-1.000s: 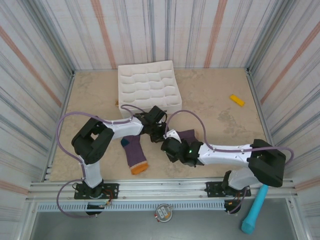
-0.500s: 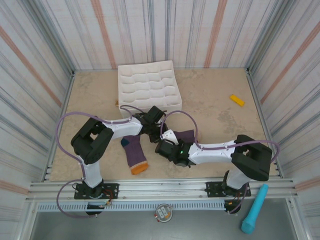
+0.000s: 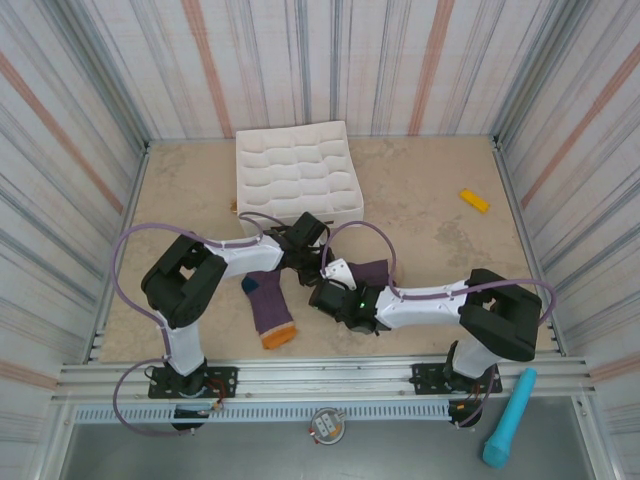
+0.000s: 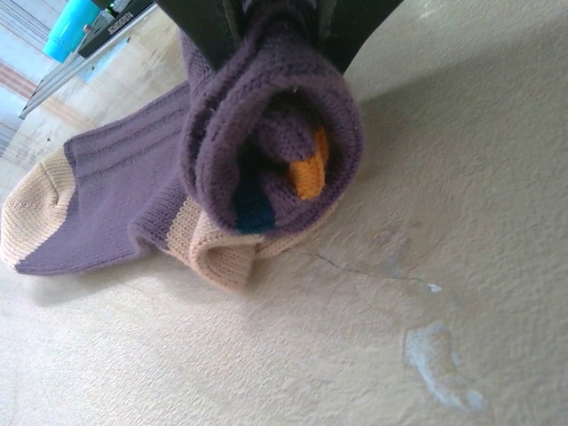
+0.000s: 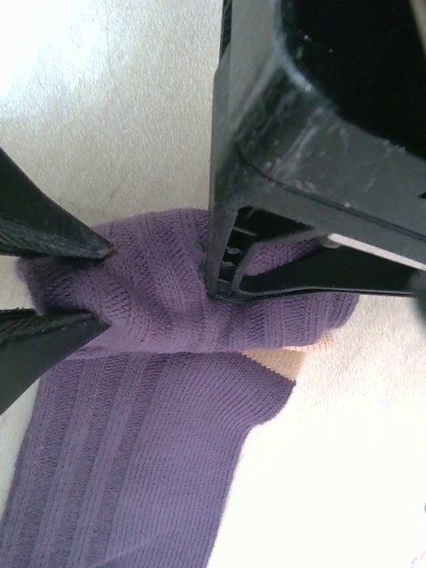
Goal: Roll the socks
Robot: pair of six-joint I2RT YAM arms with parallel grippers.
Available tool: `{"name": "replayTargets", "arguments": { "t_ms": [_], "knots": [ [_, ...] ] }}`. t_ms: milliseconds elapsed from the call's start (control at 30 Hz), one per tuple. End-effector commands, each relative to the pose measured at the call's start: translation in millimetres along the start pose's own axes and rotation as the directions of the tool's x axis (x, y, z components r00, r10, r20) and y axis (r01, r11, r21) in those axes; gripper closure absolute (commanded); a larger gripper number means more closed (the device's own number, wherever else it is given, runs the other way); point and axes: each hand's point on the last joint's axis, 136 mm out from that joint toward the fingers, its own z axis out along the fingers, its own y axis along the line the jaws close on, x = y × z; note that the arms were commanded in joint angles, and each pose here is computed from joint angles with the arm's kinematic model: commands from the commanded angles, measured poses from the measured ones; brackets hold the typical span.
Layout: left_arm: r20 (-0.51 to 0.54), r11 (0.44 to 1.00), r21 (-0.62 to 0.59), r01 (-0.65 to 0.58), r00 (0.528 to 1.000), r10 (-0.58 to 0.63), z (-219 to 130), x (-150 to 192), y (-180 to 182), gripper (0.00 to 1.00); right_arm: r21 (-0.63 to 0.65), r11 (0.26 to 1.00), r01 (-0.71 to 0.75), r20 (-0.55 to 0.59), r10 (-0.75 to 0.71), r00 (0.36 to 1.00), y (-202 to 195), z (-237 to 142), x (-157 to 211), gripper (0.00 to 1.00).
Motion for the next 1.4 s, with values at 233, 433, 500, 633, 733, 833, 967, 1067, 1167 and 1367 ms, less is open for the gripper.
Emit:
{"name": "replayTargets", "arguments": {
  "t_ms": [233, 433, 500, 633, 733, 833, 967, 1067, 1167, 1367],
  "knots": [
    [-0.018, 0.997, -0.043, 0.063, 0.998, -0.064, 0, 5, 22, 0.75, -0.089, 0.993, -0.075, -0.114, 0.064, 0.991, -2, 5, 46, 0.99],
    [-0.007, 0.997, 0.004, 0.083, 0.997, -0.083, -4, 3, 17, 0.39, -0.165, 0.959, -0.23, -0.141, 0.208, 0.968, -8, 6, 58, 1.0],
    [-0.003, 0.996, 0.022, 0.092, 0.996, -0.092, -5, 3, 17, 0.34, -0.185, 0.941, -0.283, -0.162, 0.255, 0.953, -11, 7, 63, 1.0],
    [0.015, 0.996, 0.045, 0.079, 0.997, -0.08, -9, 1, 11, 0.3, -0.244, 0.88, -0.408, -0.209, 0.363, 0.908, -16, 9, 73, 1.0],
    [0.053, 0.995, 0.082, 0.058, 0.997, -0.063, -17, -3, 5, 0.27, -0.273, 0.817, -0.507, -0.242, 0.452, 0.859, -24, 11, 79, 1.0],
    [0.096, 0.992, 0.124, 0.013, 0.995, -0.025, -26, -7, -5, 0.25, -0.278, 0.773, -0.57, -0.267, 0.508, 0.819, -34, 11, 85, 1.0],
    [0.13, 0.987, 0.155, -0.044, 0.991, 0.024, -33, -10, -14, 0.25, -0.271, 0.71, -0.65, -0.312, 0.574, 0.757, -46, 11, 94, 1.0],
    [0.129, 0.984, 0.171, -0.059, 0.991, 0.037, -34, -10, -18, 0.25, -0.263, 0.683, -0.681, -0.356, 0.588, 0.726, -52, 14, 100, 1.0],
    [0.124, 0.982, 0.177, -0.063, 0.991, 0.041, -32, -9, -20, 0.25, -0.261, 0.681, -0.684, -0.379, 0.58, 0.721, -53, 16, 101, 1.0],
    [0.121, 0.981, 0.175, -0.084, 0.991, 0.063, -30, -7, -21, 0.26, -0.218, 0.593, -0.775, -0.419, 0.661, 0.623, -61, 22, 108, 1.0]
  ]
}}
